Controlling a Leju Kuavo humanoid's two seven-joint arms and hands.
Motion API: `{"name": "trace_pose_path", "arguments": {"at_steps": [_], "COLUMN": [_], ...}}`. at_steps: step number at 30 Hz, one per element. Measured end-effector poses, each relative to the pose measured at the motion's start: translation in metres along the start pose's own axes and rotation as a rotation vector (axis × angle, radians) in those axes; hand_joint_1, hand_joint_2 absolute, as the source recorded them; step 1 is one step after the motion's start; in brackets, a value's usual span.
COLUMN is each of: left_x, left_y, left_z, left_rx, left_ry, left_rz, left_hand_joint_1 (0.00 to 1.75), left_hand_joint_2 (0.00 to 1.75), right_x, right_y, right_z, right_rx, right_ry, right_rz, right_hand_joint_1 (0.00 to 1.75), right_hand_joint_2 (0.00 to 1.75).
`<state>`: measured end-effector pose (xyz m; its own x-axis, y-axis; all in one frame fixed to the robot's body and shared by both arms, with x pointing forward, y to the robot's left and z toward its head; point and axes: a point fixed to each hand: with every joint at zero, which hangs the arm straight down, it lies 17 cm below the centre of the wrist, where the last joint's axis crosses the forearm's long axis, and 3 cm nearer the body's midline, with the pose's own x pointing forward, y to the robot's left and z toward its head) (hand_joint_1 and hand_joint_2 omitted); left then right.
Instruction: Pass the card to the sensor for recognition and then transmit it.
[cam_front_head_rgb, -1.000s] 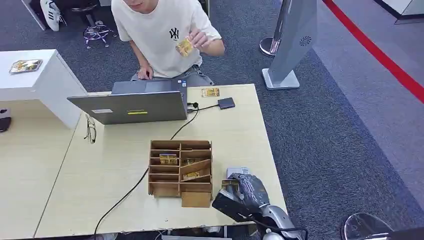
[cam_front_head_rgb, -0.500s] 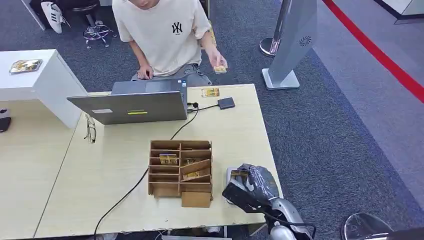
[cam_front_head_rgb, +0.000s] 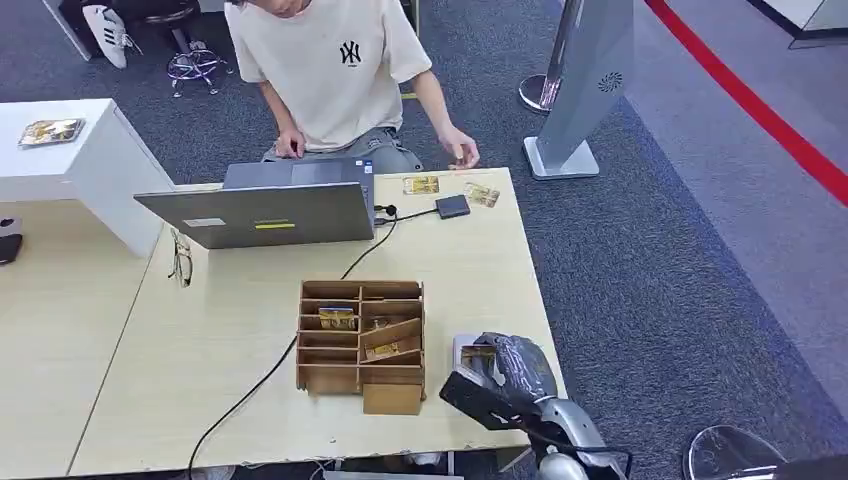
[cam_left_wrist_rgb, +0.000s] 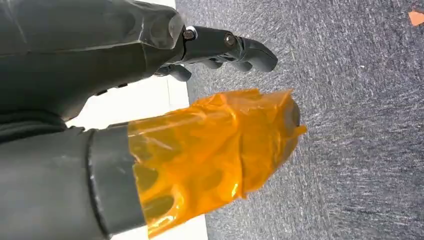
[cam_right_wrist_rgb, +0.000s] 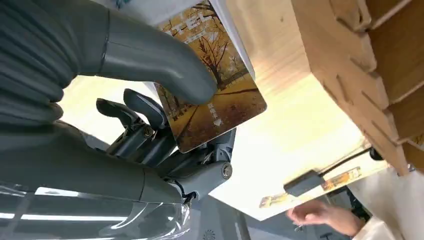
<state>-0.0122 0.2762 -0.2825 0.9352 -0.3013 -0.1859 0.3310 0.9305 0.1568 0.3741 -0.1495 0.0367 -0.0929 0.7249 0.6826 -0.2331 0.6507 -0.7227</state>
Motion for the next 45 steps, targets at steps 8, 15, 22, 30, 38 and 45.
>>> {"name": "trace_pose_path", "arguments": {"at_steps": [8,15,22,30,38,45], "left_x": [-0.001,-0.001,-0.001,-0.002,-0.002,-0.002], "left_y": [-0.001,-0.001,-0.001,0.0,0.0,0.0], "left_z": [0.0,0.0,0.0,0.0,0.0,0.0], "left_rx": [-0.003,-0.002,-0.002,0.0,0.0,0.0], "left_ry": [0.004,0.005,0.007,0.006,0.005,0.005], "left_rz": [0.01,0.014,0.016,0.009,-0.001,-0.005], "left_hand_joint_1": [0.0,0.0,0.0,0.0,0.0,0.0], "left_hand_joint_2": [0.0,0.0,0.0,0.0,0.0,0.0], "right_x": [-0.001,-0.002,-0.003,-0.002,-0.004,-0.006], "right_y": [0.016,0.021,0.023,0.023,0.027,0.03], "right_z": [0.002,0.001,0.0,-0.005,-0.013,-0.018], "right_rx": [0.03,0.037,0.038,0.039,0.054,0.065], "right_ry": [0.01,0.015,0.022,0.022,0.028,0.033], "right_rz": [0.017,0.019,0.027,0.057,0.089,0.11], "right_hand_joint_1": [1.75,1.75,1.75,1.75,1.75,1.75], "right_hand_joint_2": [1.75,1.75,1.75,1.75,1.75,1.75]}}
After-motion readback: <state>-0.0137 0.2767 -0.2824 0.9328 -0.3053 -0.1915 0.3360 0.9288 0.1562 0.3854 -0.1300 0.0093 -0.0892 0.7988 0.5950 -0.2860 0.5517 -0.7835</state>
